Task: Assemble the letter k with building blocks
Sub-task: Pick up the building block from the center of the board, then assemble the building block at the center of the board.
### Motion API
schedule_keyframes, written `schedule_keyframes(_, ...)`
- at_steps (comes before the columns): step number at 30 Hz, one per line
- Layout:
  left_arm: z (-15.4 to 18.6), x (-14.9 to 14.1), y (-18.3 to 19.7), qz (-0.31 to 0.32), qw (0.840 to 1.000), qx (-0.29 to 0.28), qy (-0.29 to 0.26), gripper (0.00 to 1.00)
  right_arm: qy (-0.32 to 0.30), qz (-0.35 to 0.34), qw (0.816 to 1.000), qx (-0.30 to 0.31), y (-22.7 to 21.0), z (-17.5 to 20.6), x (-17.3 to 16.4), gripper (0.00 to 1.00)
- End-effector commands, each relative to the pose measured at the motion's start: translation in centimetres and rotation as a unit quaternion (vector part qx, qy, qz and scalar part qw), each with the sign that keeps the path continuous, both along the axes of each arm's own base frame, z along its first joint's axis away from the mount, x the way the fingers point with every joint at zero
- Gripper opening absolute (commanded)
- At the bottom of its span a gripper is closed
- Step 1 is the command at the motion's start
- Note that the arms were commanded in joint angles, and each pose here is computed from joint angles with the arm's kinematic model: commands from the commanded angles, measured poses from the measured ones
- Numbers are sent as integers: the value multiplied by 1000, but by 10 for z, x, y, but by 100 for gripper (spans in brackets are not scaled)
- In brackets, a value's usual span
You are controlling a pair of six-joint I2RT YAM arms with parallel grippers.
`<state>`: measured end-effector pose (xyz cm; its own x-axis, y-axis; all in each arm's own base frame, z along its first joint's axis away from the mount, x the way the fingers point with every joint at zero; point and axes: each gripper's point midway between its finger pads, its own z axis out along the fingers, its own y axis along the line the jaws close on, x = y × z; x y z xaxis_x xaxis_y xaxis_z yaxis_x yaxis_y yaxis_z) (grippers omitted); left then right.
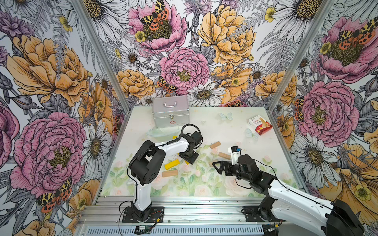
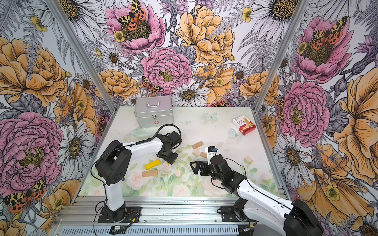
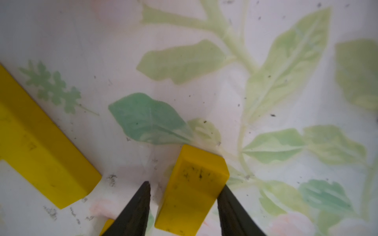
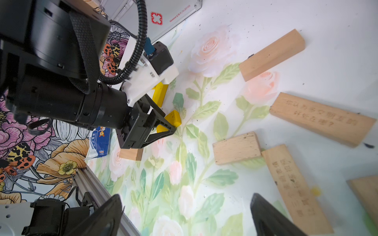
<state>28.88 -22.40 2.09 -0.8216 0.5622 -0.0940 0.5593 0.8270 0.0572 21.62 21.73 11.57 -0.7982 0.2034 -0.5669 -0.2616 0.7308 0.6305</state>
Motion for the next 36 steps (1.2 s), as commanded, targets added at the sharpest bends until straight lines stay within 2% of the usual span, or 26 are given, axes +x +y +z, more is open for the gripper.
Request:
schedule_keyframes(1,0,2,-6,-3,1000,-17,5,50,-16,-3,1000,-4,1,6,6,99)
schedule_keyframes(8,3,-3,-13,-1,999,-32,10,40,-21,-2,1000,-8,1,7,7,99)
schedule_keyframes(17,8,-3,-17,14,999,-44,5,34,-30,2,1000,-7,4,15,11,99)
schedule_keyframes(24,33,5,-24,52,994,-93,-16,29,-33,14,999,-9,14,23,18,99)
schedule_keyframes(25,47,8,-23,59,992,-104,-31,29,-34,17,999,-9,16,24,19,99)
schedule_keyframes(31,73,22,5,137,981,-124,-64,28,-34,25,999,-7,24,27,24,99)
schedule_keyframes(36,78,25,36,185,972,-119,-77,29,-32,30,999,-7,28,25,26,99)
